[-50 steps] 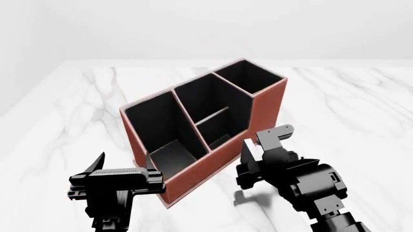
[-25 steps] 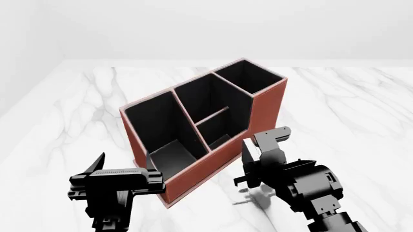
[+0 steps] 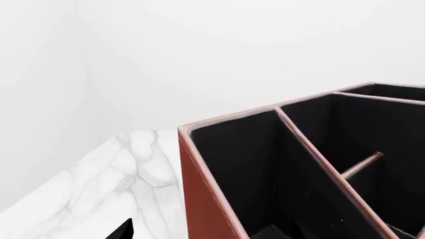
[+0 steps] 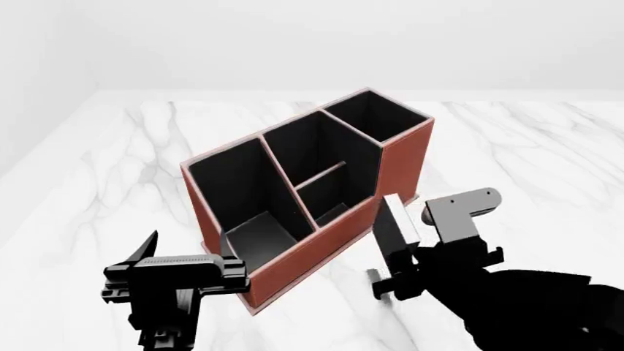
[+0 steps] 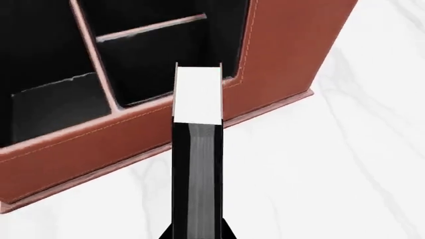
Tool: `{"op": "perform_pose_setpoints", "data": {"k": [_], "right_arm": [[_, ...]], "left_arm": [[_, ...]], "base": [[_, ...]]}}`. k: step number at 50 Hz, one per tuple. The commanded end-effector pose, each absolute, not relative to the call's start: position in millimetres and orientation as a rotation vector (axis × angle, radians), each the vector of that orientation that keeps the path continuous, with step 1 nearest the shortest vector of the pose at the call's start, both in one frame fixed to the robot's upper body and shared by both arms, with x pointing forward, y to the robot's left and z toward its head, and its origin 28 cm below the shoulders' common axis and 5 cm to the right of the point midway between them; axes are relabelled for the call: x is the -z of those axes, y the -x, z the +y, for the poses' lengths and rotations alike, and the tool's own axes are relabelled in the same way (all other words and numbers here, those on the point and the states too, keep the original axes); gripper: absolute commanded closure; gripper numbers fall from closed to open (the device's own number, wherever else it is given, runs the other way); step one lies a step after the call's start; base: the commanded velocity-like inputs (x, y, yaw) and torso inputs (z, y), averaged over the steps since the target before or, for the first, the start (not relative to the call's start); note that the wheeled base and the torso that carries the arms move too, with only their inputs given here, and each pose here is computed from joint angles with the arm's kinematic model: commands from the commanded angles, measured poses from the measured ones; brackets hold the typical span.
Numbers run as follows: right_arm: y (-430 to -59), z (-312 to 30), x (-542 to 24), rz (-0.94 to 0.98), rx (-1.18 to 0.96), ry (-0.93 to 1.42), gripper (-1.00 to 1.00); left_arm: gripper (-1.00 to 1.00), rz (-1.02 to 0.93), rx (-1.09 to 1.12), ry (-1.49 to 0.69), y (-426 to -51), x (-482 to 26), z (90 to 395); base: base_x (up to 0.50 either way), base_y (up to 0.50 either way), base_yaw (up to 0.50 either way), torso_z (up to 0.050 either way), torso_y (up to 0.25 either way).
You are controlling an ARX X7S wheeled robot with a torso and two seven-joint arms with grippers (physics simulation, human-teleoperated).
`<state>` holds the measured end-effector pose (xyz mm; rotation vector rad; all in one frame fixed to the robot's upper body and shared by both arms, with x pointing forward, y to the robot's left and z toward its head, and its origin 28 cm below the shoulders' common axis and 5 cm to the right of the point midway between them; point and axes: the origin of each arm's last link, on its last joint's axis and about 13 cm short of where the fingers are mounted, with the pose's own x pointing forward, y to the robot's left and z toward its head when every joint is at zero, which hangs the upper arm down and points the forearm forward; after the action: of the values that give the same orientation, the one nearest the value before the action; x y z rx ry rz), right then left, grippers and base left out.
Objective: Pick up the book and place it in the left compartment of the caddy.
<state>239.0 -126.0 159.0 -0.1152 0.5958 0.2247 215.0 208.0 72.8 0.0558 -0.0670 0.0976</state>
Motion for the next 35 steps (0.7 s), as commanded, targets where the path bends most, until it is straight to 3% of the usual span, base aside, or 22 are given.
{"op": "perform_pose_setpoints", "data": {"k": [1,6,12,35], "right_arm": [[-196,-125,-213,0.487,-0.394,0.140,1.00],[-203,-107,-259,0.413,-0.480,0.190,1.00],[-230,-87,-269,0.433,-0.552,0.172,1.00],[-313,-33,-261,0.525,-0.606,0.148,1.00]], "left_arm": [[-1.00,-0.064,-0.094,-0.039,-217,-74,209],[-1.00,-0.061,-0.095,-0.039,-217,-72,209],[-1.00,-0.061,-0.096,-0.039,-218,-72,210],[-1.00,-0.057,-0.097,-0.039,-219,-71,210]], "base": [[0.00,0.00,0.00,0.000,0.000],[0.00,0.00,0.00,0.000,0.000],[0.00,0.00,0.00,0.000,0.002],[0.00,0.00,0.00,0.000,0.001]]}}
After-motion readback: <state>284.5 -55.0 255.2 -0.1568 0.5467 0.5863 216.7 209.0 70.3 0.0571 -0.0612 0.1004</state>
